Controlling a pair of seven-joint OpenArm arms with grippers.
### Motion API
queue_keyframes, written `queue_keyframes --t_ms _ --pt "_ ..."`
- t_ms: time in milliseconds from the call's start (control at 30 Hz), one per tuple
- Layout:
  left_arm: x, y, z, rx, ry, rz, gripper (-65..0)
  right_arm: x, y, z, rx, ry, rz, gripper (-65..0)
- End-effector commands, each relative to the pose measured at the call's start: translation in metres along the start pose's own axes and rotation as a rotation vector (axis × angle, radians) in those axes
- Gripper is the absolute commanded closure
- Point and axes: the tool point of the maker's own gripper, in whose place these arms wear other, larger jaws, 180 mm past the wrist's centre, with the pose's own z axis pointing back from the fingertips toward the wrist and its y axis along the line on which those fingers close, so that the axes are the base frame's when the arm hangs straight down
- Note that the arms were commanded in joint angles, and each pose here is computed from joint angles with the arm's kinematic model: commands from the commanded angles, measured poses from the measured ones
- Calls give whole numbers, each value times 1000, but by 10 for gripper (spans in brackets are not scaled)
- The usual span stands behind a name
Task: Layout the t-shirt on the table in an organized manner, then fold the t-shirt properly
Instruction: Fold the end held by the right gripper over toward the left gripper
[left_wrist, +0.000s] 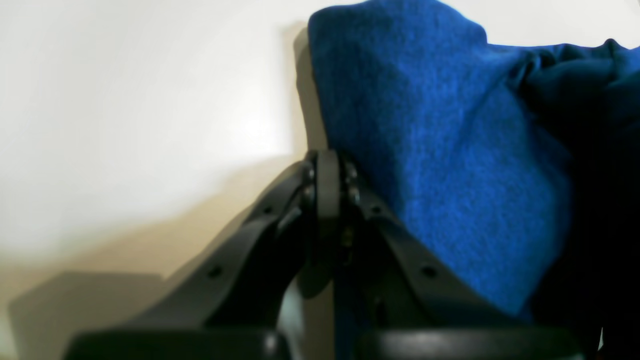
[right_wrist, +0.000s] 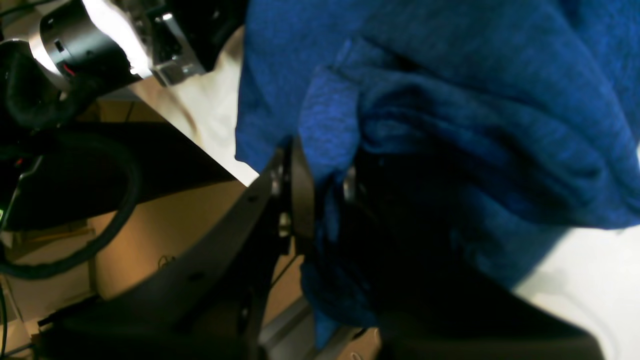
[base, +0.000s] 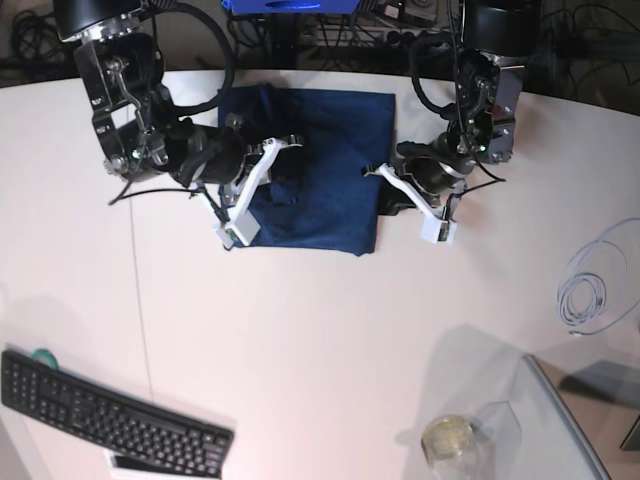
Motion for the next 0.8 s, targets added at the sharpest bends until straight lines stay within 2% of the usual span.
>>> queue_keyframes --t_ms 0,167,333,500,600,767 --pt "8 -2 2 -10 -27 -2 0 16 3 2 11 -43 16 -6" --pt "4 0 3 -4 -21 3 0 23 3 -3 12 -45 22 -6" --pt "4 0 3 -4 -21 3 0 35 18 -12 45 -75 32 -6" --pt "3 -1 3 -7 -18 1 0 30 16 -30 16 -20 -25 -6" --pt "4 0 3 -5 -20 3 0 25 17 -37 14 -2 -22 -6" --pt "3 3 5 0 -19 2 0 39 16 -36 10 -92 -27 -35"
